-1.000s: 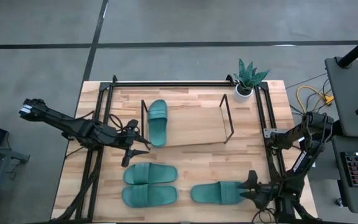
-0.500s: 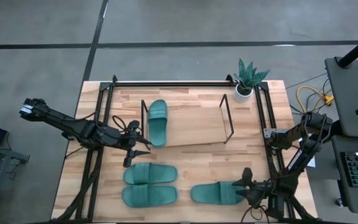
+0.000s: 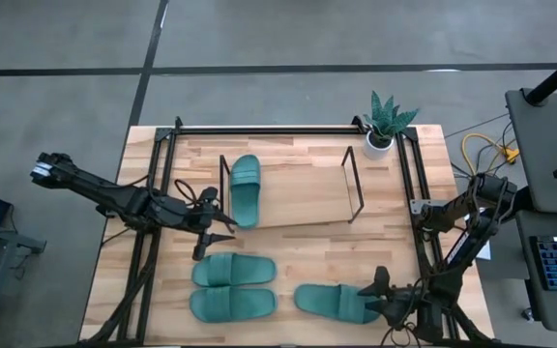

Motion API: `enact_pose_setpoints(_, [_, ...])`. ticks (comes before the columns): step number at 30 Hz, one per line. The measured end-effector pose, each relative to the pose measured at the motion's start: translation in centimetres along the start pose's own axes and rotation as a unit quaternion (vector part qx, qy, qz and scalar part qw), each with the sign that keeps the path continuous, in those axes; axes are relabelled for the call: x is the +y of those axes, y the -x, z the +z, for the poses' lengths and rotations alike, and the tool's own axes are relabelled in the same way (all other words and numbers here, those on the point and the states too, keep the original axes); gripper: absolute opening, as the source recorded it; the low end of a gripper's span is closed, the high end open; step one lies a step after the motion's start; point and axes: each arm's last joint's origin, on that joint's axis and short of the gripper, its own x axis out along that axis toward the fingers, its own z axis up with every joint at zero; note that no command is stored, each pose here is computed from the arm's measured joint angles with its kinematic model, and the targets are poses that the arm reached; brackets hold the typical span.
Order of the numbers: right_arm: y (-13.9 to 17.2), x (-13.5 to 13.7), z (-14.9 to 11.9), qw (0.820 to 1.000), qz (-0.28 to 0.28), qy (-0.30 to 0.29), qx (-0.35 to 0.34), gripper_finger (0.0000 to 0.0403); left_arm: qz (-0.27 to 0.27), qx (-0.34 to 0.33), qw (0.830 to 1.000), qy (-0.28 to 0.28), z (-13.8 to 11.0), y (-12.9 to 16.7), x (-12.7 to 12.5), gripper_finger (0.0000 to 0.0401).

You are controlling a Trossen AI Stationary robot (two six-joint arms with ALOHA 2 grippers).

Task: Pick and place slides into the shelf
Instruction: Put the green slipper on the shelf

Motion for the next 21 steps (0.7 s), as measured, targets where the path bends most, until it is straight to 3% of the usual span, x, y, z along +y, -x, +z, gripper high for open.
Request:
enact_pose_setpoints(13, [-2.5, -2.0, 0.0, 0.998, -0.028, -0.046, 0.029, 0.0201, 0.002, 0.024, 1.000, -0.007, -0.5, -1.0, -0.2, 0.0162])
enact_pose_setpoints(21, [-4.5, -1.5, 0.1, 0.998, 0.000, -0.059, 0.024, 0.0201, 0.003, 0.038, 0.999, -0.010, -0.8, -1.5, -0.2, 0.0162])
